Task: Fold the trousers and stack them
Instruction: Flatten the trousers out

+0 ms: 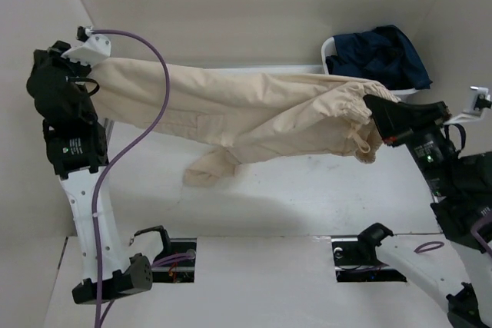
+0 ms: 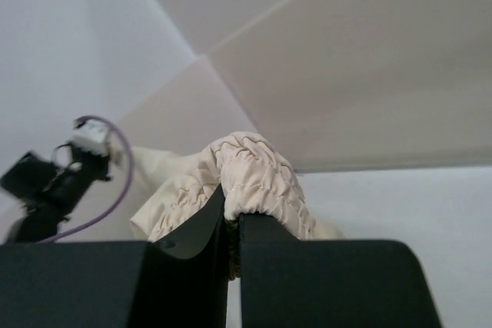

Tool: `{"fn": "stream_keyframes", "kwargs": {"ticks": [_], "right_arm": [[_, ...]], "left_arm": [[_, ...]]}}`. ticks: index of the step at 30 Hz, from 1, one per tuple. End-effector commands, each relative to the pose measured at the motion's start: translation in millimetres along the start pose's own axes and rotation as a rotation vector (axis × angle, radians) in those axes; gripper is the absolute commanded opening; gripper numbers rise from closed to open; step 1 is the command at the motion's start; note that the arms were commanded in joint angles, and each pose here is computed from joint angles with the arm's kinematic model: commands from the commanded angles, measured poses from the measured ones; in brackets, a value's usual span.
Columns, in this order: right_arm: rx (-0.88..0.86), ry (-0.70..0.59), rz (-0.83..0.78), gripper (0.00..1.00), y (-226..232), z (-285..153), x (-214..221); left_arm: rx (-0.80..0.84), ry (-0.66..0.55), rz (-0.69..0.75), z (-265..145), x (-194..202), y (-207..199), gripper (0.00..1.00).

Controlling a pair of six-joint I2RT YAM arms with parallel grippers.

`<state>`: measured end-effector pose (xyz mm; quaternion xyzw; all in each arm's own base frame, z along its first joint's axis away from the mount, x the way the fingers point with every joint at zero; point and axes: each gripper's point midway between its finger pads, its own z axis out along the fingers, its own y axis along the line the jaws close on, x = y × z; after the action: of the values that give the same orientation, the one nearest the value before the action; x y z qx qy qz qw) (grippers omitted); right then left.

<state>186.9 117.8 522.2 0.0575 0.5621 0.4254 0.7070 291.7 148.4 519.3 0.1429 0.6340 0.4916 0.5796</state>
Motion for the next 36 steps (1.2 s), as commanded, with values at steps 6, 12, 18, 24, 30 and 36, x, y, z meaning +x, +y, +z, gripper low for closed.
{"fn": "stream_keyframes", "kwargs": {"ticks": [6, 12, 18, 24, 30, 36], "right_arm": [[-0.073, -0.124, -0.006, 0.03, 28, 11, -27], [0.347, 0.120, -0.217, 0.01, -118, 89, 65], [0.634, 0.144, -0.099, 0.15, -234, 111, 79], [0.654, 0.234, -0.114, 0.78, -246, 101, 99], [0.752, 0.289, -0.076, 0.78, -263, 34, 135], [1.028, 0.397, -0.087, 0.79, -337, -52, 201]], "left_arm": [[-0.056, -0.088, -0.005, 17, -35, 21, 0.03], [0.232, -0.091, -0.002, 91, -50, -132, 0.05], [0.449, -0.036, 0.022, 169, -69, -276, 0.12], [0.521, -0.112, -0.093, 149, -113, -274, 0.71], [0.941, -0.125, 0.023, 15, -72, -291, 0.72], [1.401, 0.027, 0.325, -154, 48, -359, 0.71]]}}
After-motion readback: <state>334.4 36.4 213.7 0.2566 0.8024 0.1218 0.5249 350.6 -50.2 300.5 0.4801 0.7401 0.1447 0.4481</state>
